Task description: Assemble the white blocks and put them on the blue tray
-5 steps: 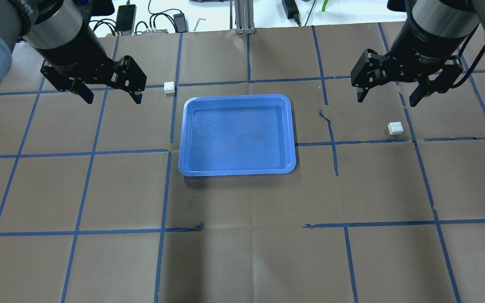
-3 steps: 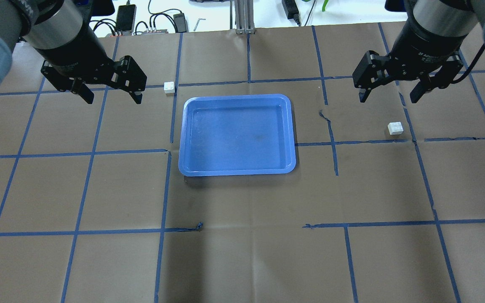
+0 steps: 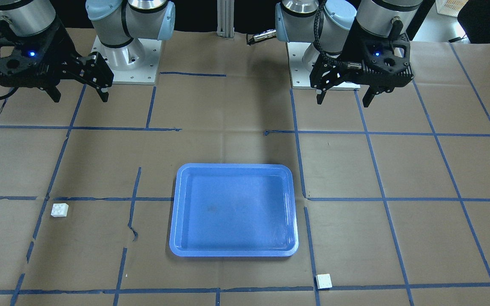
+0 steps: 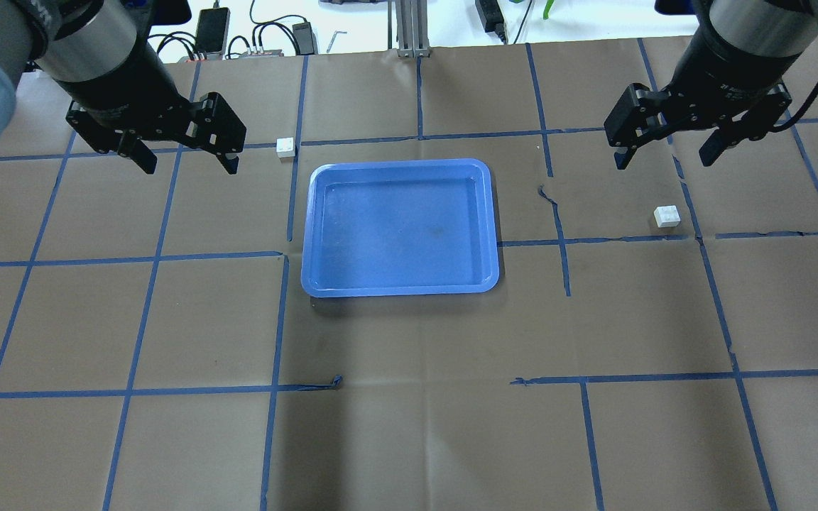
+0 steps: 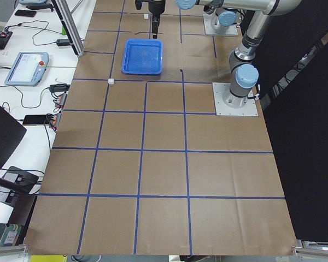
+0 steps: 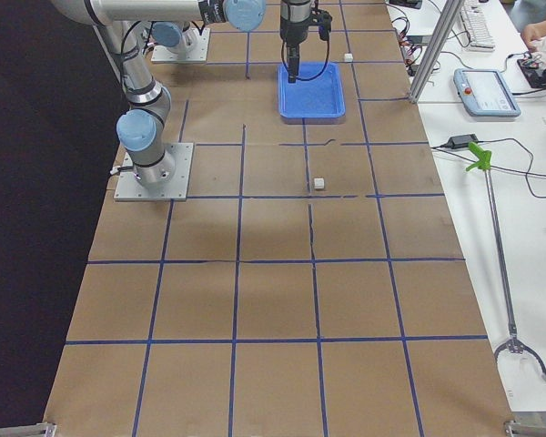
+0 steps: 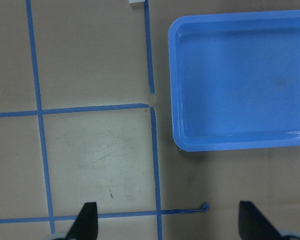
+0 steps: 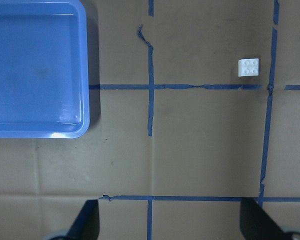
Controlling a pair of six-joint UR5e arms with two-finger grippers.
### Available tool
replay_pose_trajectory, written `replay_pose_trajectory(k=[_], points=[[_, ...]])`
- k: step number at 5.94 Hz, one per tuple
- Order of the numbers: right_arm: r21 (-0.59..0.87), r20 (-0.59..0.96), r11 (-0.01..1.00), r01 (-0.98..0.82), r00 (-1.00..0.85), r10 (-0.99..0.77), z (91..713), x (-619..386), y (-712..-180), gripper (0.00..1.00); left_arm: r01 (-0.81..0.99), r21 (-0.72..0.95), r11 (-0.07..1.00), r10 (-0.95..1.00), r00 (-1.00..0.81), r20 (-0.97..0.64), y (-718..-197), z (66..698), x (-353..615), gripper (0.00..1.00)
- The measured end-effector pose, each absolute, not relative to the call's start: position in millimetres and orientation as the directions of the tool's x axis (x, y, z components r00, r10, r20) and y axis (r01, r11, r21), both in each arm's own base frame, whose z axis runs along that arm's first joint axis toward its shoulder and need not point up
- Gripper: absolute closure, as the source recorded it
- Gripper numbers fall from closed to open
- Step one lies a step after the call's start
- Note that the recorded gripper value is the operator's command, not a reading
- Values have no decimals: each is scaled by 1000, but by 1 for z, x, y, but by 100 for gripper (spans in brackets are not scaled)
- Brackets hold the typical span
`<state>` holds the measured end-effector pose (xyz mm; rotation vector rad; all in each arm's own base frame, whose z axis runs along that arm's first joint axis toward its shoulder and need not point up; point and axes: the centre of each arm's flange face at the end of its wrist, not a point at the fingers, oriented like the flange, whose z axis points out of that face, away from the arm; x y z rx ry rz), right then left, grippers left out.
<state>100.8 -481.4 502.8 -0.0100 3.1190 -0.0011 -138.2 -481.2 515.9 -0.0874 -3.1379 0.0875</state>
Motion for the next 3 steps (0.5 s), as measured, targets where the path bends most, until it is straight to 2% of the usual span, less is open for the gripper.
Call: replay_pose_trajectory(k=[2, 3], points=[[-2, -27, 1000, -27, -999, -27, 501, 97, -484, 0, 55, -57, 997, 56, -998, 3, -482, 516, -137, 1], [-16, -29, 995, -100, -994, -101, 500, 94, -487, 0, 53, -43, 998, 54, -999, 4, -485, 509, -134, 1]])
